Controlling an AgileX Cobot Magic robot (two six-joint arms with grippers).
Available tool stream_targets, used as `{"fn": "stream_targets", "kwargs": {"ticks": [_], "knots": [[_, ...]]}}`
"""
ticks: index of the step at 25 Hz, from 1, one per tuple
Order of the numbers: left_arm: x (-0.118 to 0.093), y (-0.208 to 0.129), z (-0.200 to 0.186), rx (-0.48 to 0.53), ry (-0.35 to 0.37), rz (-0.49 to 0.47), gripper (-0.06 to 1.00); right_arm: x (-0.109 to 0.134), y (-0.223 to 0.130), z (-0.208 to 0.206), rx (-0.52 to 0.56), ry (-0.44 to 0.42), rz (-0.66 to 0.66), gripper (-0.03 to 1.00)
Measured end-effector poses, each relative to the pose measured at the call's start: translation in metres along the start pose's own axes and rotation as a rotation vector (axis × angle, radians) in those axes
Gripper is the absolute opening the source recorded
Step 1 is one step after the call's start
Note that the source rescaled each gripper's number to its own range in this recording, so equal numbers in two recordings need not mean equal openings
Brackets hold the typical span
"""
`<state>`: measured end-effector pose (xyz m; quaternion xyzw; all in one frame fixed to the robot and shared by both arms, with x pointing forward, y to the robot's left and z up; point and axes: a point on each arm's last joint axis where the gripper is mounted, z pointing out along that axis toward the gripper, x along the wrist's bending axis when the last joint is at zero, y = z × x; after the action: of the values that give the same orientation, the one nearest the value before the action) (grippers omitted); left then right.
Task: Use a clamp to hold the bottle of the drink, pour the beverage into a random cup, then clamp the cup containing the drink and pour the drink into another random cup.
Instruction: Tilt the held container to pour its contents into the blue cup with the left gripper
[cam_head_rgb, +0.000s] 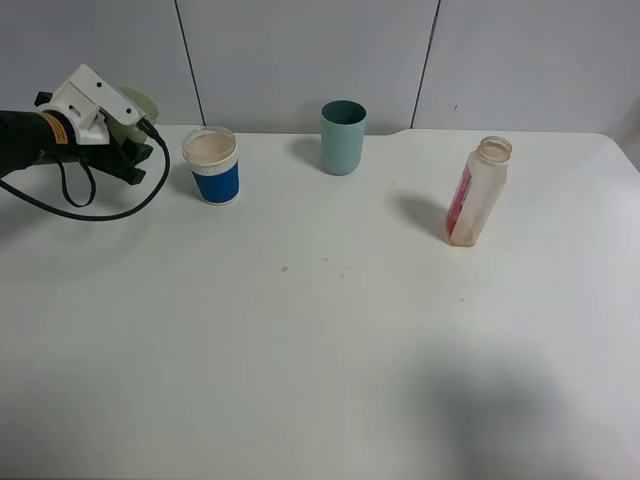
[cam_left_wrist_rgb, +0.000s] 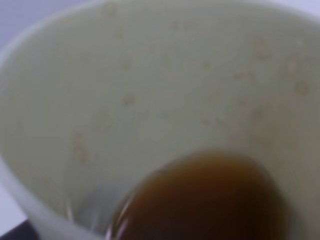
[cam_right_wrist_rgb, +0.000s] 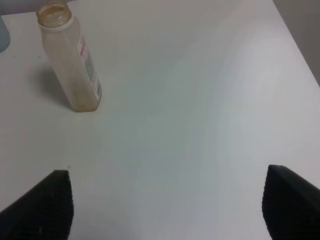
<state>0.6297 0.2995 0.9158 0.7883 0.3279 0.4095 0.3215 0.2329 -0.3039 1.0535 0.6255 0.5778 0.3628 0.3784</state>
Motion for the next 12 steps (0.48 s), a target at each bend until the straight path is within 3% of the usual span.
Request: {"fn": "stream_targets", "kwargs": {"ticks": [12], "knots": [[-0.003, 0.023, 0.011, 0.055, -0.042, 0.149, 0.01, 0.000, 0.000, 0.000, 0.000, 0.000, 0.000, 0.60]]}}
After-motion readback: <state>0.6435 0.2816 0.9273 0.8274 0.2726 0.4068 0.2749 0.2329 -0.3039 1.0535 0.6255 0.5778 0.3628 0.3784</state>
